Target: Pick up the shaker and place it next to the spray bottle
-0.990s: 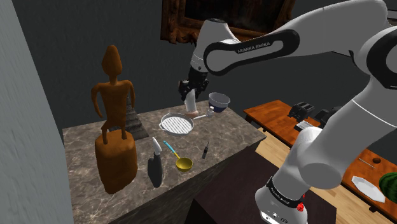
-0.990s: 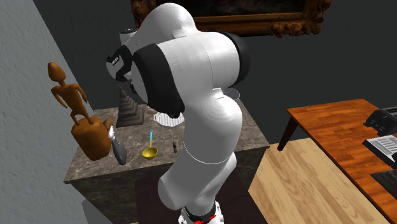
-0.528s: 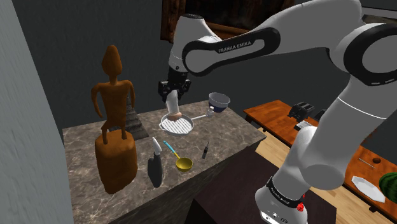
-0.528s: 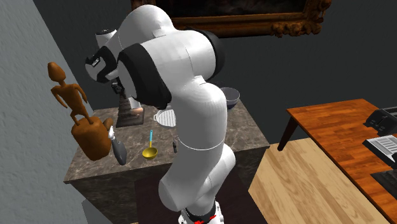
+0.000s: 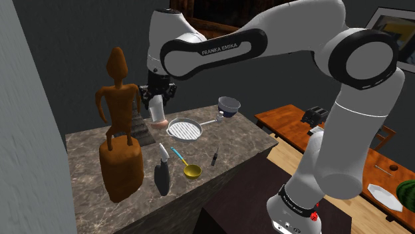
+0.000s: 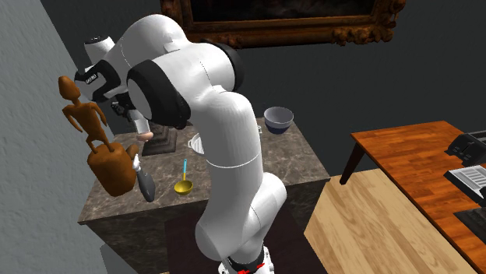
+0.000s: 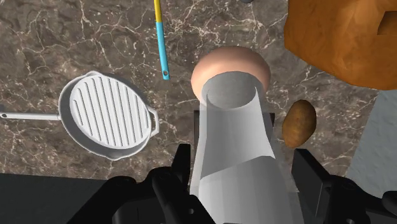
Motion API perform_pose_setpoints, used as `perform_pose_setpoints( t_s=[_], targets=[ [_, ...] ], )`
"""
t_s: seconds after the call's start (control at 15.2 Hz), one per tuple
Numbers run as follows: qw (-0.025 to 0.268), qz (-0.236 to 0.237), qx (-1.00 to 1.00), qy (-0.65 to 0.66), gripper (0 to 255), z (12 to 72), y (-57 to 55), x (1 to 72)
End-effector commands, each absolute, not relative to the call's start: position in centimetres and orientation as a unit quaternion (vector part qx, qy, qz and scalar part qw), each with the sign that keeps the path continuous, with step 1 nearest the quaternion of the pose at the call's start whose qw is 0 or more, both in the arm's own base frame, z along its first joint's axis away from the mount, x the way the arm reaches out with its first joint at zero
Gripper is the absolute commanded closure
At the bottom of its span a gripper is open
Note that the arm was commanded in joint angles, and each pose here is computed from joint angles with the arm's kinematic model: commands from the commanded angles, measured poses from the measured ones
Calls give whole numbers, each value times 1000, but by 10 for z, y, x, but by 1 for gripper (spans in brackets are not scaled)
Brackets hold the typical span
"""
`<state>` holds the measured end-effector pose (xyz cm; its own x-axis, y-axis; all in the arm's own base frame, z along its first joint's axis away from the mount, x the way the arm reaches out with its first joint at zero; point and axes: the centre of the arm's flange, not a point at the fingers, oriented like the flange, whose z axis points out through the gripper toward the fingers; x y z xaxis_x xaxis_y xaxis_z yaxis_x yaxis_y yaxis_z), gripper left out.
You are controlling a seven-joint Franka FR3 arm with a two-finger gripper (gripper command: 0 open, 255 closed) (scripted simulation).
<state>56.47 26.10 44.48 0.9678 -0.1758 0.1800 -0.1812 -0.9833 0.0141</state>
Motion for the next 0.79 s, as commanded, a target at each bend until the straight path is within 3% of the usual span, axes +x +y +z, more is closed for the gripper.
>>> perform_pose_setpoints(
  t_s=[0.0,0.73],
  targets=[
    [15,90,992,-91,255,438,269,566],
    [15,90,992,-91,255,380,269,566]
  ],
)
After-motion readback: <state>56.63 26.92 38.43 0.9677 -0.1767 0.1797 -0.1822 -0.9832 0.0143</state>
